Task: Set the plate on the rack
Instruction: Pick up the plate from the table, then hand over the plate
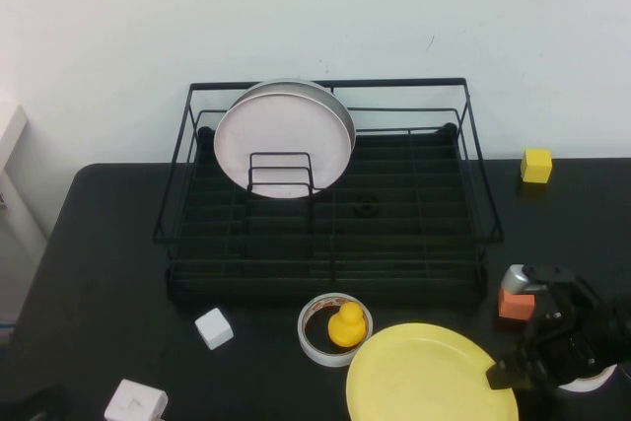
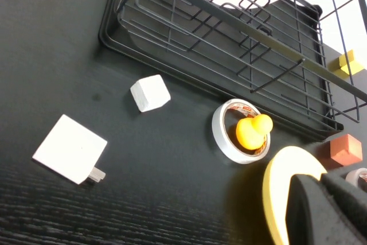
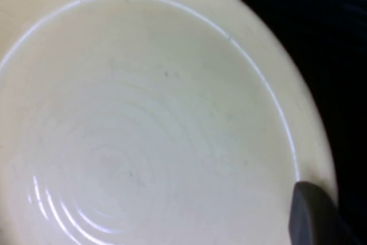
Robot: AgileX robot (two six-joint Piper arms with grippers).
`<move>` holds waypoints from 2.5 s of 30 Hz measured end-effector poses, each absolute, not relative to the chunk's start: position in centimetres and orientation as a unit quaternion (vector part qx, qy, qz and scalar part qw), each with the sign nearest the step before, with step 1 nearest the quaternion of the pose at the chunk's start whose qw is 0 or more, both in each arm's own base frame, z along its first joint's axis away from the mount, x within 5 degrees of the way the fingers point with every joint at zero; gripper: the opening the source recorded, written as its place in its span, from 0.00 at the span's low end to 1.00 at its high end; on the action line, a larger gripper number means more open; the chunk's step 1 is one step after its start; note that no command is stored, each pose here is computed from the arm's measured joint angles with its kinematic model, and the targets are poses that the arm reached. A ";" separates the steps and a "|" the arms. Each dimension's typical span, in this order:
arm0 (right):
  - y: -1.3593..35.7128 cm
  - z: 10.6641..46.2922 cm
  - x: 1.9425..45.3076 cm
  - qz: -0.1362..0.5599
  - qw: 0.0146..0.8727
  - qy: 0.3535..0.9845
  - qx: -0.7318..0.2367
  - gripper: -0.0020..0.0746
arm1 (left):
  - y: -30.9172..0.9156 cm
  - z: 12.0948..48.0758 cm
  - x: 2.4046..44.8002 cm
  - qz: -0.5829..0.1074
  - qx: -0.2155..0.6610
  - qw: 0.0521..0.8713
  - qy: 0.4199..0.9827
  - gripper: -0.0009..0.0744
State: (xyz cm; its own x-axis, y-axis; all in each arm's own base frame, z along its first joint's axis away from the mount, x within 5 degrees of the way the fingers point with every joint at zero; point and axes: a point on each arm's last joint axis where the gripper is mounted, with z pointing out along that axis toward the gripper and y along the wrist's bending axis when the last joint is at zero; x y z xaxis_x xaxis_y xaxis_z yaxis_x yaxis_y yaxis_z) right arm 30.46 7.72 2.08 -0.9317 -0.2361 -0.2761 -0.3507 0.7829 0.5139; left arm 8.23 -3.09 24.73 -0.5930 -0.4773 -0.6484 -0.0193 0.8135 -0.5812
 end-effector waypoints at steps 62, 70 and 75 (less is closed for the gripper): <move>23.3 29.2 26.0 0.434 0.394 0.695 -0.417 0.06 | -4.9 26.3 8.1 -0.351 -0.039 0.470 0.809 0.09; 23.7 29.8 25.2 0.471 0.393 0.656 -0.439 0.37 | -4.4 26.5 8.5 -0.290 0.011 0.525 0.800 0.06; 23.7 30.6 25.4 0.484 0.410 0.642 -0.431 0.62 | -4.1 26.7 8.7 -0.261 0.027 0.550 0.793 0.06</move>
State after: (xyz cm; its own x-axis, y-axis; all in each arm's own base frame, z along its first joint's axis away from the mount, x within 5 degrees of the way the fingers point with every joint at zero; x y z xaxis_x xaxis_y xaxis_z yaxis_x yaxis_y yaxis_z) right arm 25.39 23.75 30.56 -0.2931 -0.1569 -0.9431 -0.9498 0.1606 0.2685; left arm 8.73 -4.11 26.71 -0.3945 -0.2433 -0.8861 0.3302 0.8624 -0.3838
